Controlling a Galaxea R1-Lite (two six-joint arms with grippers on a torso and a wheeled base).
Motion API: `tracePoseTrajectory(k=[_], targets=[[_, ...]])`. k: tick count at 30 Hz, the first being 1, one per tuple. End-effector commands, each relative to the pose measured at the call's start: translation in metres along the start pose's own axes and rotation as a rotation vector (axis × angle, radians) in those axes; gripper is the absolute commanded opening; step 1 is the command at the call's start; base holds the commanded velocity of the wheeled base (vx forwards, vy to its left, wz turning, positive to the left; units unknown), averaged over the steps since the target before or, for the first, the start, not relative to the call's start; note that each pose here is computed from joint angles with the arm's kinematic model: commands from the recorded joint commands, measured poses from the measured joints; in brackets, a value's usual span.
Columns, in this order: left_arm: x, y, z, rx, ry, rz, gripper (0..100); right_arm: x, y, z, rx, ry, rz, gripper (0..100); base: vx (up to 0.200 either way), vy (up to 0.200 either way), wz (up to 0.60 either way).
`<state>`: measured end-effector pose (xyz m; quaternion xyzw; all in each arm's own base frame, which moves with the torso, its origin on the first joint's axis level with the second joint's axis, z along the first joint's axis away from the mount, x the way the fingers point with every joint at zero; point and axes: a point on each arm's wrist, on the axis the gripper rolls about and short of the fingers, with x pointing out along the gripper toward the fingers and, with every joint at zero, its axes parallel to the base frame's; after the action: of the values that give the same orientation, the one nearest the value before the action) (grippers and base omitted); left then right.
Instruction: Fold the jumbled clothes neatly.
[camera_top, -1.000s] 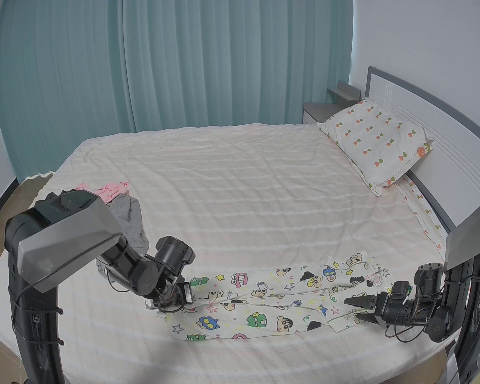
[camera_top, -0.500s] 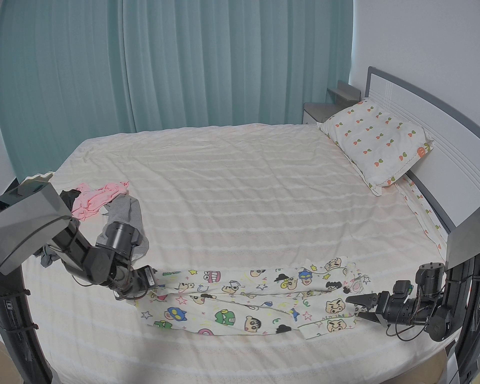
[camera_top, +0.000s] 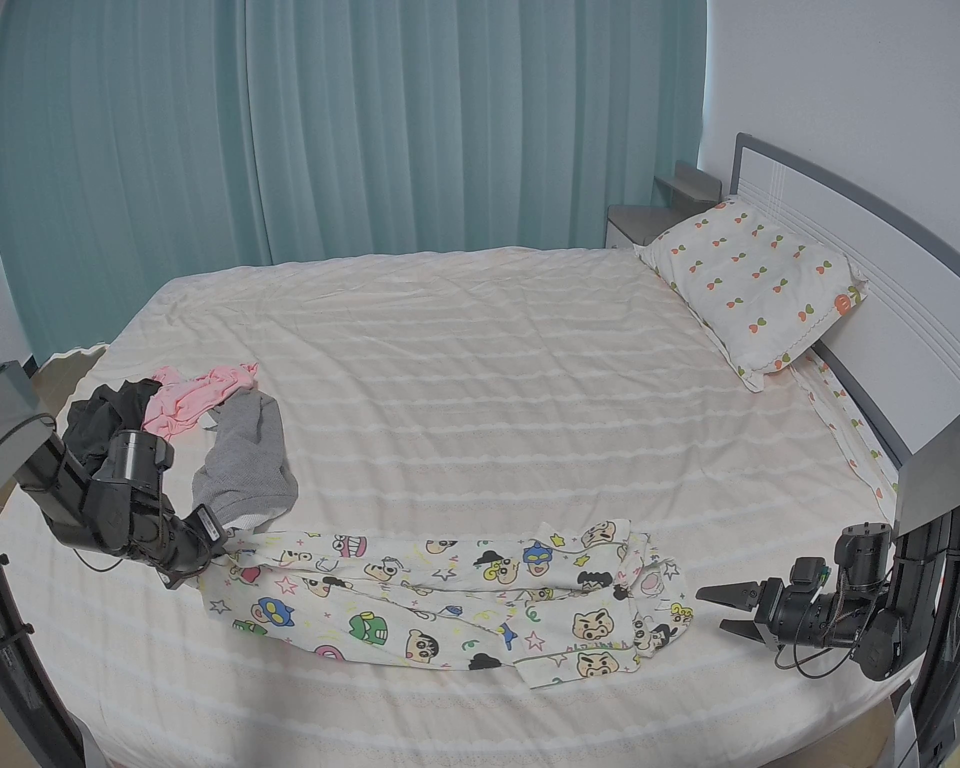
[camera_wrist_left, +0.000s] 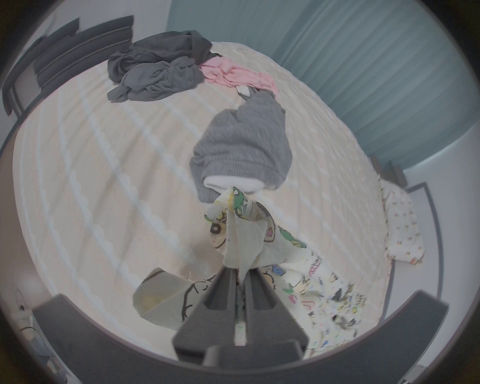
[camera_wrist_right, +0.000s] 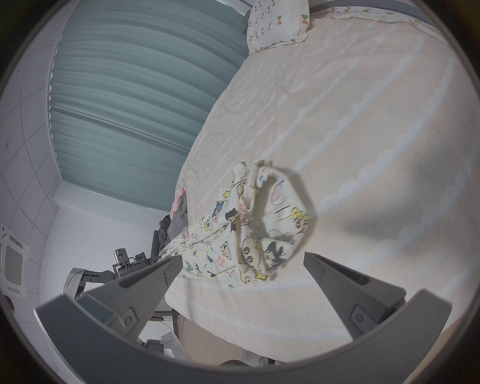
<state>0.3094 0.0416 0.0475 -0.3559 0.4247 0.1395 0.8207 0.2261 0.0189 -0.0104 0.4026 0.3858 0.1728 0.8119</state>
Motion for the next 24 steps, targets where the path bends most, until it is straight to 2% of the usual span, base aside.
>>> tracePoseTrajectory(k=[1, 5, 7, 11, 14, 16, 19, 24], targets=[[-0.024, 0.001, 0.013, -0.036, -0.065, -0.043, 0, -0.001, -0.002, 0.004, 0.0, -0.02, 0.002, 100, 0.0, 0.0, 0.0], [-0.029, -0.016, 0.003, -0.014, -0.057, -0.076, 0, -0.001, -0.001, 0.003, 0.0, -0.019, 0.004, 100, 0.0, 0.0, 0.0], [-0.033, -0.037, -0.01, 0.014, -0.056, -0.104, 0, -0.001, -0.002, 0.003, 0.001, -0.018, 0.003, 100, 0.0, 0.0, 0.0], [-0.033, -0.077, -0.046, 0.099, -0.052, -0.124, 0, -0.001, -0.001, 0.003, 0.0, -0.019, 0.004, 100, 0.0, 0.0, 0.0], [-0.036, -0.117, -0.087, 0.194, -0.049, -0.172, 0, -0.001, -0.001, 0.003, -0.001, -0.018, 0.005, 100, 0.0, 0.0, 0.0], [-0.038, -0.124, -0.093, 0.21, -0.05, -0.183, 0, -0.001, -0.001, 0.003, -0.001, -0.018, 0.005, 100, 0.0, 0.0, 0.0], [-0.048, -0.168, -0.135, 0.323, -0.059, -0.268, 0, -0.001, -0.001, 0.003, 0.0, -0.016, 0.005, 100, 0.0, 0.0, 0.0], [-0.043, -0.208, -0.166, 0.395, -0.069, -0.291, 0, 0.0, -0.001, 0.003, -0.001, -0.013, 0.006, 100, 0.0, 0.0, 0.0]])
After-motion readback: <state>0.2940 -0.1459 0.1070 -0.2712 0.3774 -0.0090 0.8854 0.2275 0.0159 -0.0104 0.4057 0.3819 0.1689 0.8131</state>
